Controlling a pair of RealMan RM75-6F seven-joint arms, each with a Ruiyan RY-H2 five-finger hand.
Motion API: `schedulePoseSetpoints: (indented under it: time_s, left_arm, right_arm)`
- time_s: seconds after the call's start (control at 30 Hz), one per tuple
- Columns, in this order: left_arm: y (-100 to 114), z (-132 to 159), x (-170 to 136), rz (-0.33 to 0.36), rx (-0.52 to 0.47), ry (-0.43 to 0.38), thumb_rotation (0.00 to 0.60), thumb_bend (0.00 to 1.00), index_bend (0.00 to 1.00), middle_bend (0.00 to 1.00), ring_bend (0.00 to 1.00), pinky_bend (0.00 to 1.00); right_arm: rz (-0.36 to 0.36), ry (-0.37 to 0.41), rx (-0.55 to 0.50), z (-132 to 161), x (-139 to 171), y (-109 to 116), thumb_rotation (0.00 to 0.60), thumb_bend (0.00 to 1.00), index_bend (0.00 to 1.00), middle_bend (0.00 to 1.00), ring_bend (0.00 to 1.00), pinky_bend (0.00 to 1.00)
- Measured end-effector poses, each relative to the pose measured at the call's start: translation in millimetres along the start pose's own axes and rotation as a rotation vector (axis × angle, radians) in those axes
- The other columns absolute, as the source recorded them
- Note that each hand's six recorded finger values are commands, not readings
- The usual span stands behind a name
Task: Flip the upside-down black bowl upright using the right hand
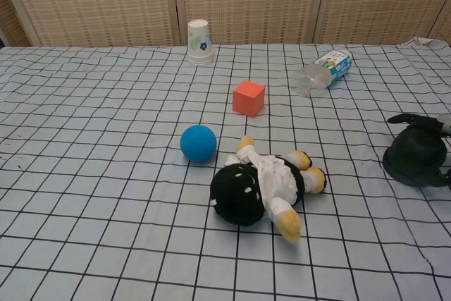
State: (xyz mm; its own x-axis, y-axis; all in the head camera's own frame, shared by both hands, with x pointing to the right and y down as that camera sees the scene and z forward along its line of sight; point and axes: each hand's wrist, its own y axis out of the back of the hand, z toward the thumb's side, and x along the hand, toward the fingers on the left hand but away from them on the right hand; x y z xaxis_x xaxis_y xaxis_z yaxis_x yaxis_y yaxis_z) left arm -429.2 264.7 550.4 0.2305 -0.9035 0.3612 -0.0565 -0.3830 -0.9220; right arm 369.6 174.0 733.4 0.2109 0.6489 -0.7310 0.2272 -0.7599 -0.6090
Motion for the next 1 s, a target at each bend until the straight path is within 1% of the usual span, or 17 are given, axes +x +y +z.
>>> schedulePoseSetpoints:
  time_s: [0.07, 0.17, 0.5, 0.73, 1.0]
  left_arm:
    - [0.1, 0.2, 0.0, 0.000, -0.003, -0.001, 0.600, 0.36, 0.33, 0.25, 0.22, 0.45]
    - [-0.1, 0.2, 0.1, -0.002, -0.004, -0.002, 0.600, 0.36, 0.33, 0.25, 0.22, 0.45]
    - [-0.4, 0.9, 0.1, -0.003, -0.001, -0.004, 0.600, 0.36, 0.33, 0.25, 0.22, 0.45]
    - [-0.7, 1.1, 0.2, -0.004, 0.004, -0.004, 0.600, 0.36, 0.33, 0.25, 0.22, 0.45]
    - [-0.6, 1.0, 0.0, -0.003, 0.003, -0.003, 0.600, 0.36, 0.33, 0.25, 0.22, 0.45]
  right_arm:
    - [-0.006, -0.002, 0.004, -0.7, 0.2, 0.0, 0.600, 0.18, 0.16, 0.35, 0.10, 0.15]
    - [-0.011, -0.005, 0.008, -1.7, 1.1, 0.0, 0.600, 0.18, 0.21, 0.38, 0.13, 0.14]
    - [-0.019, -0.006, 0.007, -1.9, 4.9, 4.5, 0.600, 0.18, 0.22, 0.38, 0.13, 0.15]
    - [-0.009, -0.015, -0.005, -4.2, 5.4, 4.2, 0.600, 0.17, 0.22, 0.38, 0.13, 0.14]
    - [-0.011, -0.009, -0.039, -3.1, 5.1, 3.9, 0.600, 0.13, 0.23, 0.38, 0.12, 0.15]
